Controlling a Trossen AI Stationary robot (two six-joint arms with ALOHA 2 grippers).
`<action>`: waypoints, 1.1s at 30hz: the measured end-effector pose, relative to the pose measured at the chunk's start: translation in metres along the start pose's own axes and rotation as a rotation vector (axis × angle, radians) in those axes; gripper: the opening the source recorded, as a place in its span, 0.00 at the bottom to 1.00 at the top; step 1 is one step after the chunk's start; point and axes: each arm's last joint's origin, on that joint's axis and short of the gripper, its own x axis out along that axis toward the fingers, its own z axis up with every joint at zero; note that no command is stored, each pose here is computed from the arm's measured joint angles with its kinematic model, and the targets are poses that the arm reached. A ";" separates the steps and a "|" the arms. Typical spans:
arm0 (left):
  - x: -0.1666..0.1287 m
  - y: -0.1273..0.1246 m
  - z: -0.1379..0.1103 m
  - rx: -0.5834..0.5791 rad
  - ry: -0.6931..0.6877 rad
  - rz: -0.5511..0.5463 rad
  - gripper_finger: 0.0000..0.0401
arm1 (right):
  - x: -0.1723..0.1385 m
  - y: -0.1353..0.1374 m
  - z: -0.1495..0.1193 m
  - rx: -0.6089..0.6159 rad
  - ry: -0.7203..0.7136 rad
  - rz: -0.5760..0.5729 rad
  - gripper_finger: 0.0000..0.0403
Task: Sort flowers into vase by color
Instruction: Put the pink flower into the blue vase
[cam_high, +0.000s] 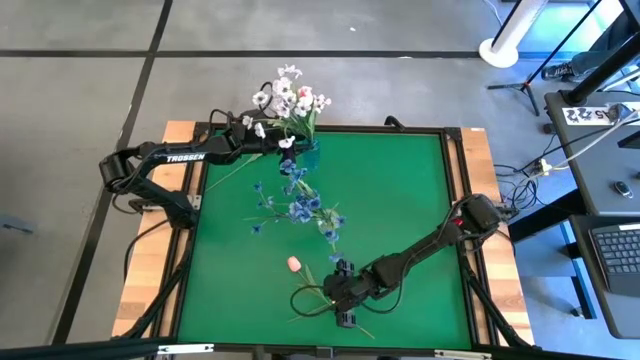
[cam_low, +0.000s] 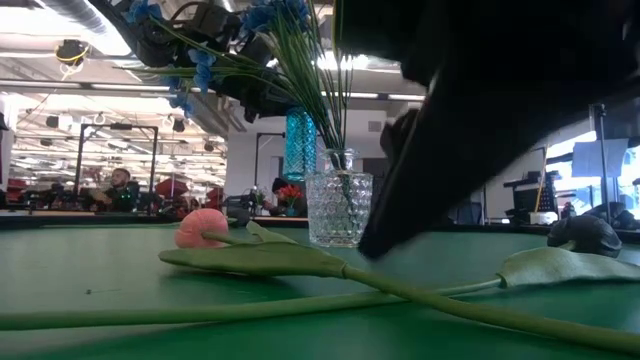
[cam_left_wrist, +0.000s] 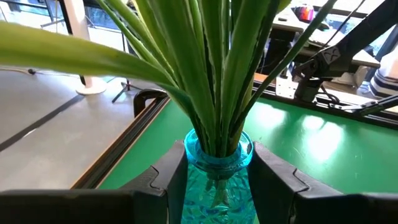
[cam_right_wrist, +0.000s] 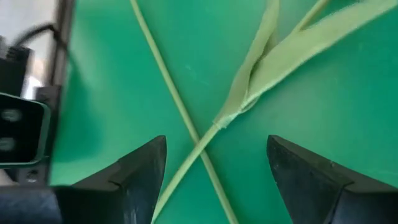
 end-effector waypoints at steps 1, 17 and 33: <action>0.000 0.000 0.000 0.000 0.000 0.000 0.33 | 0.003 0.000 -0.001 0.000 0.006 -0.005 0.68; 0.000 0.000 -0.001 0.000 0.007 0.001 0.33 | 0.014 -0.006 -0.008 -0.011 0.021 -0.111 0.51; 0.000 0.000 -0.001 0.000 0.011 0.000 0.33 | 0.001 -0.008 -0.009 -0.020 0.082 -0.107 0.02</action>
